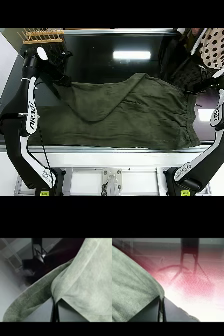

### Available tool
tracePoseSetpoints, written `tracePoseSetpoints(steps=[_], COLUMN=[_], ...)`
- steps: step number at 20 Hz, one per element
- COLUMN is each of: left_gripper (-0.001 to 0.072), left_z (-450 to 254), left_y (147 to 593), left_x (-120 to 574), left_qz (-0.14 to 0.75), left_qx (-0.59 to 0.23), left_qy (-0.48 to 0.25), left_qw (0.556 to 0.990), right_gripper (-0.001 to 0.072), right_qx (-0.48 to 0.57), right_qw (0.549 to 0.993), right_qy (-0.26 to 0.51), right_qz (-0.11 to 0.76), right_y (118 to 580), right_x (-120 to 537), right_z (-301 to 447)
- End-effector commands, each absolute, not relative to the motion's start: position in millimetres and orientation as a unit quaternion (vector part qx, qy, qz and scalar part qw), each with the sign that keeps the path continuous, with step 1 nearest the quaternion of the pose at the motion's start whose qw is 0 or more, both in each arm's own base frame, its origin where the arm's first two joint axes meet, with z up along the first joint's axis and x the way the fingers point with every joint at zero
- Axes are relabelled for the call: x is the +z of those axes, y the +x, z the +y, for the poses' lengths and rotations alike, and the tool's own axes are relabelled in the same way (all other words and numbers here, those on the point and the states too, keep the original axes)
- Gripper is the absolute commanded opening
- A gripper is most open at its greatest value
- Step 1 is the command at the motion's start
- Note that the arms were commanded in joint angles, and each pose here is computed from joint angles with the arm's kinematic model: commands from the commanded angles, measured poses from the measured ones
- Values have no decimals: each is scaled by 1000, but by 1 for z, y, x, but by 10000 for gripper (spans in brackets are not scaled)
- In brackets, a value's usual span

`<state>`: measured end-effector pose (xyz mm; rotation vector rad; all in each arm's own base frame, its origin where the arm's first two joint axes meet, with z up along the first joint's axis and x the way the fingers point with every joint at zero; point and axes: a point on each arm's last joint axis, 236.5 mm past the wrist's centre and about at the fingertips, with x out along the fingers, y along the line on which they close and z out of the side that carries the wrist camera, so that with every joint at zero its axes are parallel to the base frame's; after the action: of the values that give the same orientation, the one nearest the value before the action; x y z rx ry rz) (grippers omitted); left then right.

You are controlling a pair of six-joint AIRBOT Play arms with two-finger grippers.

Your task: Fold the clothes and pants, and hang the long-sleeved shirts on hangers.

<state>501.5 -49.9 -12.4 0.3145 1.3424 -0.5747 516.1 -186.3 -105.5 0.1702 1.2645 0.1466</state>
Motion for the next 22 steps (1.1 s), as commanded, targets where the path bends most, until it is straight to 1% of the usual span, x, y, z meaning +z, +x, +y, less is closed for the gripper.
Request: tracePoseSetpoints(steps=[1, 3, 6, 9, 11, 12, 14, 15, 18, 22], left_gripper=[7, 7, 6, 5, 5, 5, 5, 4, 2, 1], left_z=[-47, -40, -18, 2, 14, 19, 35, 42, 66, 91], left_y=[502, 512, 537, 565, 580, 584, 584, 582, 573, 540], left_x=[-13, -12, -3, 33, 71, 88, 111, 117, 120, 104], left_qz=[611, 601, 566, 508, 455, 436, 420, 420, 424, 428], left_qx=[-258, -242, -198, -144, -109, -95, -63, -48, -10, 8], left_qy=[147, 159, 200, 235, 258, 271, 292, 286, 234, 222], left_qw=[734, 745, 775, 816, 845, 853, 857, 860, 875, 876], right_gripper=[50, 50, 49, 49, 49, 48, 48, 47, 46, 46], right_qx=[64, 57, 28, 7, -16, -28, -54, -68, -88, -84], right_qw=[808, 817, 830, 849, 860, 863, 869, 872, 872, 863], right_qy=[76, 63, 30, 1, -10, -19, -30, -33, -37, -35], right_qz=[581, 570, 556, 528, 511, 504, 491, 484, 479, 497], right_y=[519, 521, 518, 515, 510, 506, 498, 494, 479, 463], right_x=[-92, -72, -32, 18, 51, 66, 94, 106, 130, 136], right_z=[-187, -191, -205, -212, -217, -220, -226, -229, -231, -224])
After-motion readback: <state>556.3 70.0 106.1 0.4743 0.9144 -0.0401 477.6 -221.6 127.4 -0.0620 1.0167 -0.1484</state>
